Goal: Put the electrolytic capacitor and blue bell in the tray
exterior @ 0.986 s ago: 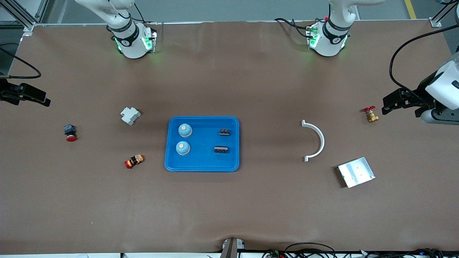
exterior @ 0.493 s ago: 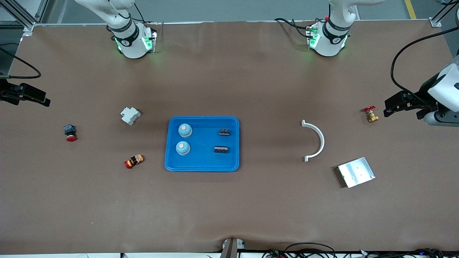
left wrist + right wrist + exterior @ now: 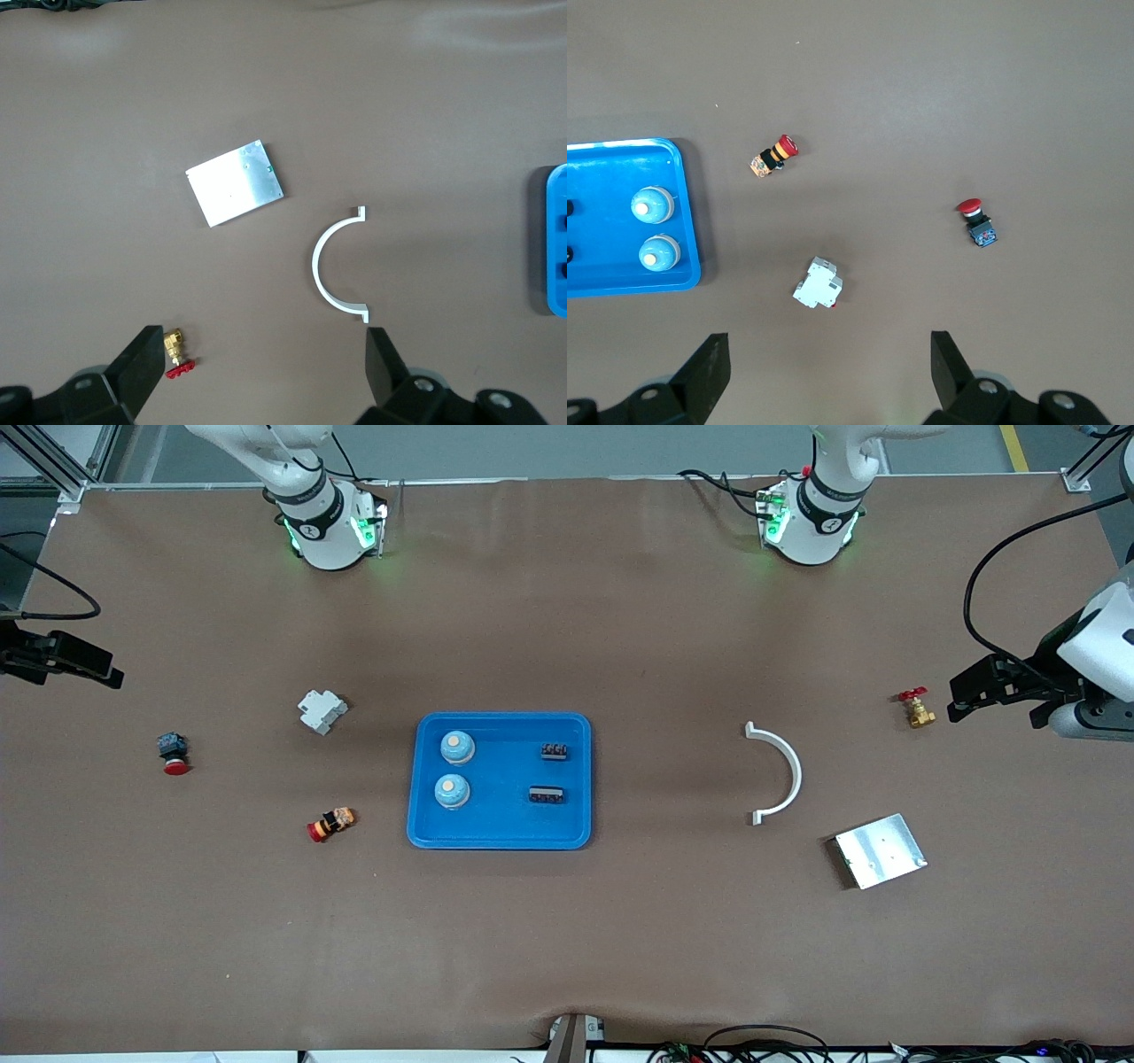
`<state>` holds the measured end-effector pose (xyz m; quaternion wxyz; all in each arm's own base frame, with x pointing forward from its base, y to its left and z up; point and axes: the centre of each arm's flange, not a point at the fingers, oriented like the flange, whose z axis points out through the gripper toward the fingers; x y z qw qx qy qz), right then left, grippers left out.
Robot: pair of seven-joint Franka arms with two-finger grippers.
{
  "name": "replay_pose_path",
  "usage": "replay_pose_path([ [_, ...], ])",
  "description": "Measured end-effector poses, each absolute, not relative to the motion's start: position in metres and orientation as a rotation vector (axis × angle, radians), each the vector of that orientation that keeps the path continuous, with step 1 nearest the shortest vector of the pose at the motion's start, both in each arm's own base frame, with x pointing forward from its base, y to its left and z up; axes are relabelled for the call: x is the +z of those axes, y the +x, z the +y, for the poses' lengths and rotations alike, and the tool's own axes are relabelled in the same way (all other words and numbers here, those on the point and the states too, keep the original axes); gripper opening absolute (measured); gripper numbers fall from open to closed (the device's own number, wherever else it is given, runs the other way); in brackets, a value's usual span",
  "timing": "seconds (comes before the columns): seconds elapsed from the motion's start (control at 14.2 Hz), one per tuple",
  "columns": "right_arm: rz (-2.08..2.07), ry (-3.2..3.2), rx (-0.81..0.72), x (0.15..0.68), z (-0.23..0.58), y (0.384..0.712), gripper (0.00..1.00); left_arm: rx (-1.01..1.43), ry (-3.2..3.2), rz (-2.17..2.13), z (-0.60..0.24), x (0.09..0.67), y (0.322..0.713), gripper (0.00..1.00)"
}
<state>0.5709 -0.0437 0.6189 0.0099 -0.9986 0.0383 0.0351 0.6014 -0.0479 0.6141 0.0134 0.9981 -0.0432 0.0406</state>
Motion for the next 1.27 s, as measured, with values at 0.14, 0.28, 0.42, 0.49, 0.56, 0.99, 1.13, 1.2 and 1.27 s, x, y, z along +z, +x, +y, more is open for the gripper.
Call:
replay_pose_path([
  [0.14, 0.120, -3.118, 0.110, 0.6189, -0.0437, 0.5709, 1.00, 0.124, 3.111, -0.136, -0.0477, 0.6132, 0.6014, 1.00],
  [0.28, 0.120, -3.118, 0.110, 0.6189, -0.0438, 0.5709, 1.00, 0.122, 3.114, -0.142, -0.0476, 0.6118, 0.6015, 1.00],
  [0.42, 0.120, -3.117, 0.110, 0.6189, -0.0438, 0.5709, 1.00, 0.124, 3.114, -0.145, -0.0486, 0.6101, 0.6019, 1.00],
  [0.49, 0.120, -3.118, 0.110, 0.6189, -0.0438, 0.5709, 1.00, 0.126, 3.114, -0.147, -0.0492, 0.6098, 0.6021, 1.00],
  [0.56, 0.120, -3.118, 0.110, 0.6189, -0.0438, 0.5709, 1.00, 0.129, 3.114, -0.147, -0.0494, 0.6099, 0.6023, 1.00],
  [0.99, 0.120, -3.117, 0.110, 0.6189, -0.0438, 0.5709, 1.00, 0.132, 3.130, -0.158, -0.0506, 0.6097, 0.6024, 1.00],
  [1.13, 0.120, -3.117, 0.110, 0.6189, -0.0438, 0.5709, 1.00, 0.131, 3.132, -0.162, -0.0516, 0.6091, 0.6023, 1.00],
  [1.2, 0.120, -3.117, 0.110, 0.6189, -0.0438, 0.5709, 1.00, 0.130, 3.132, -0.162, -0.0518, 0.6089, 0.6023, 1.00],
  [1.27, 0.120, -3.117, 0.110, 0.6189, -0.0438, 0.5709, 1.00, 0.131, 3.132, -0.162, -0.0518, 0.6088, 0.6023, 1.00],
])
